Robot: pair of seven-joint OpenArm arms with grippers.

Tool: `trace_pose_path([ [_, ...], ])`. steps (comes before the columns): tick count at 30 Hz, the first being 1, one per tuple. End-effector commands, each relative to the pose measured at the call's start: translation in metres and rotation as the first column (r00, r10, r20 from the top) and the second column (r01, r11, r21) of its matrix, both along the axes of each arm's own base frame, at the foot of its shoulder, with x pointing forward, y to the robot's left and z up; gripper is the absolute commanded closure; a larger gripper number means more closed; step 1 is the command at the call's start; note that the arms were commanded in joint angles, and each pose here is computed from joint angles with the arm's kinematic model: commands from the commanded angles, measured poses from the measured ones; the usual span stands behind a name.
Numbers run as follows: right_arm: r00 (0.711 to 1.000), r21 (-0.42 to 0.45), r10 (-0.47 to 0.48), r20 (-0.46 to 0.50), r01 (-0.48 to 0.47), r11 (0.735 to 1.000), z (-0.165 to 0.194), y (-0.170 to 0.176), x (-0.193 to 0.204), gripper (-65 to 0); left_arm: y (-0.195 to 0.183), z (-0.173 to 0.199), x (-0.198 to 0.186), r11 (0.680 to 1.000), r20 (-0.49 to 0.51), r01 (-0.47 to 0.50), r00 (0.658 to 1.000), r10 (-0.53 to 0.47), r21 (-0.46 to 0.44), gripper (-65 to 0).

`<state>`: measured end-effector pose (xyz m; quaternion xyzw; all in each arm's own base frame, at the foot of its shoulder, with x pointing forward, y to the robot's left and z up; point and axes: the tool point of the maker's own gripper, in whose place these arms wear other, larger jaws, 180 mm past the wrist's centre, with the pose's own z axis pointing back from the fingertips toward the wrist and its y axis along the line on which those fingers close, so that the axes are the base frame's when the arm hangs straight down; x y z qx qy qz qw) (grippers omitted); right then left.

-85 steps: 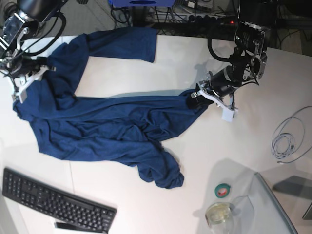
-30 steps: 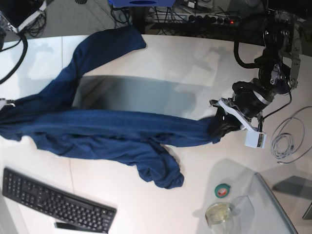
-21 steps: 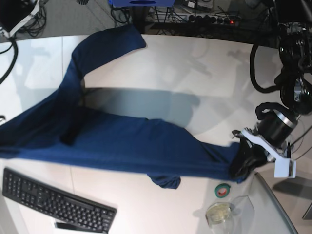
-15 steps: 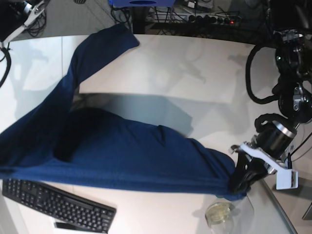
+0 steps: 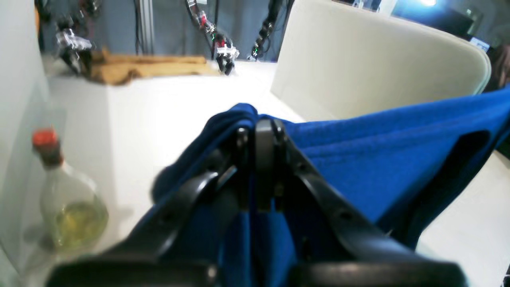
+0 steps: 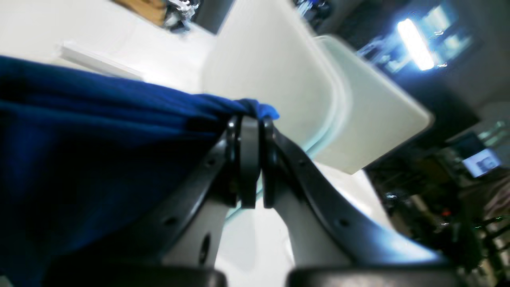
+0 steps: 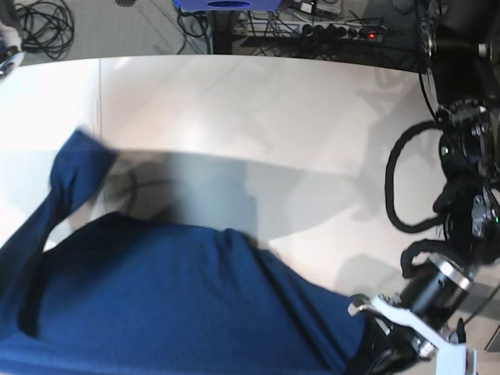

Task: Layout the t-shirt on the table in an organized manner, then fold the t-shirt properly
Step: 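Lift the shirt with both grippers and swing it toward the keyboard, then lower the blue shirt onto the table and open both grippers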

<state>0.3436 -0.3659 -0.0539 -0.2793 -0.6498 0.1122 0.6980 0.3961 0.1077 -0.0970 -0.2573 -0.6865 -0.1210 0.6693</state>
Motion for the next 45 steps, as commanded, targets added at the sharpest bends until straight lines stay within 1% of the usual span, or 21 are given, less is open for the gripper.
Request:
trace_pose_path([
  [1, 0.998, -0.029, -0.010, 0.060, 0.012, 1.000, 0.022, -0.003, -0.004, -0.2, 0.005, 0.023, 0.002, 1.000, 0.067, -0.014, 0.998, 0.015, -0.018, 0.0],
  [4, 0.999, -0.016, -0.034, 0.036, 0.035, 0.999, 0.017, -0.008, -0.006, -0.2, 0.001, 0.030, 0.003, 0.999, 0.085, -0.009, 0.996, 0.014, -0.052, 0.0],
  [6, 0.996, 0.009, -0.084, -0.027, 0.084, 0.996, -0.001, -0.019, -0.013, -0.2, 0.000, 0.024, 0.002, 0.997, 0.069, -0.013, 0.997, 0.018, -0.072, 0.0],
  [8, 0.990, 0.062, -0.126, -0.059, 0.129, 0.990, -0.021, -0.028, -0.024, -0.2, -0.001, 0.014, -0.003, 0.997, 0.046, -0.012, 0.999, 0.015, -0.078, 0.0],
  [10, 0.985, 0.094, -0.159, -0.069, 0.165, 0.982, -0.032, -0.037, -0.034, -0.2, -0.002, 0.010, -0.006, 0.997, 0.038, -0.010, 0.999, 0.013, -0.077, 0.0],
  [12, 0.980, 0.101, -0.182, -0.084, 0.191, 0.976, -0.039, -0.044, -0.043, -0.2, 0.001, 0.014, -0.005, 0.997, 0.047, -0.020, 0.999, 0.023, -0.079, 0.0],
  [15, 0.974, 0.108, -0.212, -0.081, 0.220, 0.969, -0.040, -0.053, -0.052, -0.2, 0.011, 0.025, -0.002, 0.995, 0.073, -0.043, 0.996, 0.049, -0.087, 0.0],
  [16, 0.971, 0.111, -0.227, -0.075, 0.234, 0.966, -0.038, -0.057, -0.056, -0.2, 0.012, 0.027, -0.002, 0.994, 0.077, -0.046, 0.996, 0.054, -0.098, 0.0],
  [17, 0.967, 0.121, -0.247, -0.068, 0.254, 0.960, -0.038, -0.063, -0.062, -0.2, 0.010, 0.027, -0.003, 0.991, 0.075, -0.041, 0.996, 0.051, -0.130, 0.0],
  [19, 0.952, 0.145, -0.299, -0.062, 0.305, 0.941, -0.040, -0.076, -0.077, -0.2, 0.007, 0.013, -0.008, 0.970, 0.020, -0.029, 0.999, 0.035, -0.243, 0.0],
  [21, 0.940, 0.189, -0.329, -0.087, 0.340, 0.921, -0.059, -0.080, -0.091, -0.2, -0.003, -0.013, -0.017, 0.943, -0.060, -0.019, 0.998, -0.001, -0.333, 0.0],
  [24, 0.924, 0.225, -0.355, -0.142, 0.379, 0.898, -0.087, -0.082, -0.107, -0.2, -0.008, -0.058, -0.035, 0.932, -0.183, -0.055, 0.983, -0.012, -0.358, 0.0],
  [26, 0.913, 0.241, -0.357, -0.197, 0.398, 0.885, -0.110, -0.078, -0.117, -0.2, -0.005, -0.086, -0.048, 0.934, -0.255, -0.086, 0.967, -0.006, -0.347, 0.0],
  [28, 0.904, 0.254, -0.357, -0.235, 0.411, 0.875, -0.126, -0.075, -0.124, 0.0, -0.002, -0.108, -0.064, 0.949, -0.295, -0.085, 0.955, -0.009, -0.304, 0.0],
  [30, 0.888, 0.278, -0.378, -0.262, 0.444, 0.851, -0.141, -0.076, -0.138, 0.0, 0.006, -0.129, -0.082, 0.969, -0.329, -0.078, 0.944, -0.003, -0.233, 0.0],
  [34, 0.855, 0.318, -0.434, -0.284, 0.511, 0.799, -0.156, -0.082, -0.163, 0.0, 0.024, -0.157, -0.104, 0.976, -0.399, -0.129, 0.915, 0.050, -0.174, 0.0],
  [37, 0.835, 0.318, -0.433, -0.339, 0.535, 0.783, -0.175, -0.077, -0.177, 0.0, 0.034, -0.175, -0.118, 0.979, -0.449, -0.158, 0.889, 0.086, -0.126, 0.0],
  [39, 0.821, 0.316, -0.426, -0.381, 0.549, 0.774, -0.189, -0.072, -0.187, 0.0, 0.035, -0.191, -0.131, 0.983, -0.489, -0.162, 0.866, 0.100, -0.085, 0.0],
  [42, 0.795, 0.340, -0.397, -0.458, 0.569, 0.749, -0.220, -0.061, -0.201, 0.0, 0.035, -0.212, -0.148, 0.988, -0.536, -0.155, 0.834, 0.126, -0.009, 0.0],
  [44, 0.795, 0.368, -0.327, -0.511, 0.546, 0.752, -0.245, -0.050, -0.192, 0.0, 0.027, -0.225, -0.155, 0.992, -0.559, -0.122, 0.820, 0.125, 0.043, 0.0],
  [45, 0.790, 0.384, -0.283, -0.544, 0.534, 0.753, -0.261, -0.043, -0.188, -0.2, 0.025, -0.230, -0.157, 0.992, -0.565, -0.108, 0.816, 0.126, 0.066, 0.0],
])
